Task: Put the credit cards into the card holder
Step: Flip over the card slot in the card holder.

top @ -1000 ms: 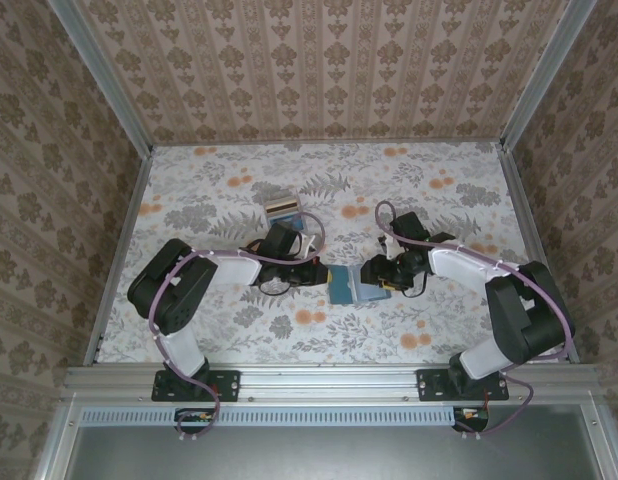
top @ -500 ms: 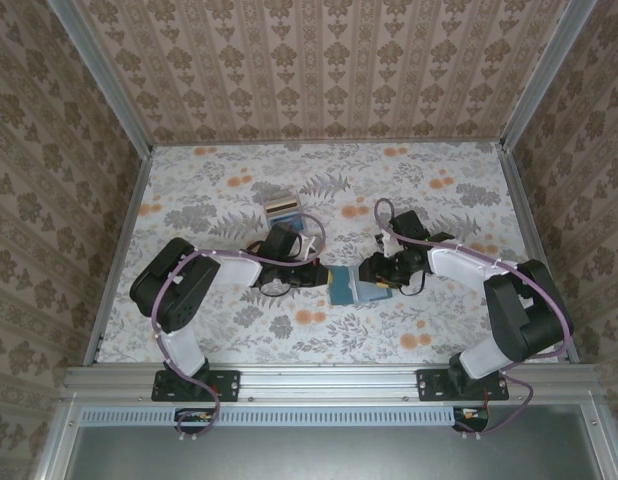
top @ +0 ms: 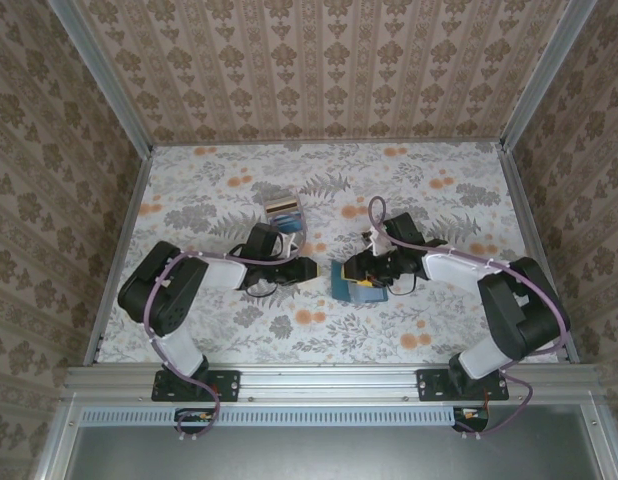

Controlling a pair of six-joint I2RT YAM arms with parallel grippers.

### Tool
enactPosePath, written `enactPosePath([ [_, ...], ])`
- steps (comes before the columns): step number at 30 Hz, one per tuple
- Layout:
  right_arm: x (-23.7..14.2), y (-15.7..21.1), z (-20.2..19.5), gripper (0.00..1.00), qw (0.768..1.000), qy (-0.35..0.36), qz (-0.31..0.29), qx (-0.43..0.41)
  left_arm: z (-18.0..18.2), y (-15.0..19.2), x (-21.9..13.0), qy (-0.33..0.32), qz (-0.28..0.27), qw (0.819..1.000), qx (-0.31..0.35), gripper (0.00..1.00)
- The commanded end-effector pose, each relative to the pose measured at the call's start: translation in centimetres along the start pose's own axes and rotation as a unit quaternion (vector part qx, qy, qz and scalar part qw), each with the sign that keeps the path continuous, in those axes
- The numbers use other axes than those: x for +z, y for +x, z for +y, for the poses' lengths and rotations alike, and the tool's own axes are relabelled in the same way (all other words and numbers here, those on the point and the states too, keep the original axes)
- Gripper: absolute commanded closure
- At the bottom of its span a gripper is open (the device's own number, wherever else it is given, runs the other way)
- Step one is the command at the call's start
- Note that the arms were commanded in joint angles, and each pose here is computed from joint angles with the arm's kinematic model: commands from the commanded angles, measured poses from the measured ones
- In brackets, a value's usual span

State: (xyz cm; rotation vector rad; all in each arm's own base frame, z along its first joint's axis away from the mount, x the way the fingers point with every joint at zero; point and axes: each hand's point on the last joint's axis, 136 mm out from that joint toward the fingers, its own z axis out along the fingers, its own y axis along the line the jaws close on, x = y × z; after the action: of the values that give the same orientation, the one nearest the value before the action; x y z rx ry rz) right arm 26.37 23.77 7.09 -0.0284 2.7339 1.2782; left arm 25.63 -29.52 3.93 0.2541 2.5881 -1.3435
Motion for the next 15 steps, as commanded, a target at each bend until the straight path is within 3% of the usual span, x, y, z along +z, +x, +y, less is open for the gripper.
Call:
enactPosePath([
  [1,1.6,0.7,0.6,0.5,1.0,-0.023,0.018,0.003,0.3,-0.4,-0.8,0.007,-0.018,1.0,-0.006,0.55],
  [4,2.4,0.9,0.0,0.5,1.0,-0.021,0.019,0.01,0.1,-0.8,-1.2,0.02,-0.029,0.999,-0.007,0.49],
  [10,3.0,1.0,-0.6,0.52,0.999,-0.012,0.022,0.022,-0.6,-1.1,-1.1,0.032,-0.028,0.999,-0.002,0.46],
  [15,3.0,1.2,-2.3,0.61,0.999,0.035,0.026,0.021,-1.2,-0.2,0.6,0.034,0.0,0.999,0.014,0.44],
])
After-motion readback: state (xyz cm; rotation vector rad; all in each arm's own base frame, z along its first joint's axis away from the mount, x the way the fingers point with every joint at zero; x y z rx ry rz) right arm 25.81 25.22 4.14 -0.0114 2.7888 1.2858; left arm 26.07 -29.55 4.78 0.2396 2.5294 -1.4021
